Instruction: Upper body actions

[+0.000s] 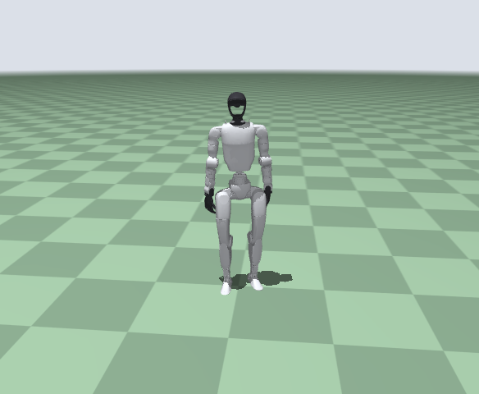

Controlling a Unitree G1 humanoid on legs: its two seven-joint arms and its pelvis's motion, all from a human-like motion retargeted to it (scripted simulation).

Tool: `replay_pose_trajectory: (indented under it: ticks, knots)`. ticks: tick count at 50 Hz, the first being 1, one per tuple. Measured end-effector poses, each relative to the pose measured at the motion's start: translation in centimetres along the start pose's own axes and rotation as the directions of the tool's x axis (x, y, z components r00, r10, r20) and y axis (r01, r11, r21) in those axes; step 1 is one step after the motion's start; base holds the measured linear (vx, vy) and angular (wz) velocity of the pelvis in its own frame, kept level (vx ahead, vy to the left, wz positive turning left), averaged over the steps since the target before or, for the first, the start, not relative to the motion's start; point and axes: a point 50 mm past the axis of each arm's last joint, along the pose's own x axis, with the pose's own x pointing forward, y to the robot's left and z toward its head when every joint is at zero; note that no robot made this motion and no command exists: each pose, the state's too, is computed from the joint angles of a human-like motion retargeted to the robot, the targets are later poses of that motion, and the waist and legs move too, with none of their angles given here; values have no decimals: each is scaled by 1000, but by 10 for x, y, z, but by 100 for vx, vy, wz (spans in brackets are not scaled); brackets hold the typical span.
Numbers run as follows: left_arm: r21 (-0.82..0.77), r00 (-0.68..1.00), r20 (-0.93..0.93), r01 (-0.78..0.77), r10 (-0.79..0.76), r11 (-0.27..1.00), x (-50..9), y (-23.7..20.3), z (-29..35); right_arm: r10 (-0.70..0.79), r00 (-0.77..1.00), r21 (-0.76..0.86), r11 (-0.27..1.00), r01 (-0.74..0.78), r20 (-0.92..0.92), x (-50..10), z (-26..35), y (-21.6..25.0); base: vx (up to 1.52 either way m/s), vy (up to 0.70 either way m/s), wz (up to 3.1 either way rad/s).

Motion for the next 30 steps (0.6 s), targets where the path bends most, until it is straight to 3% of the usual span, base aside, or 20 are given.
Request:
replay_pose_trajectory:
  ticks: [30]
  knots:
    - [-1,1000,7,3,-2,1000,0,-1,3,-4,1000,-15,1000,4,2,0,1,-1,0,0,0]
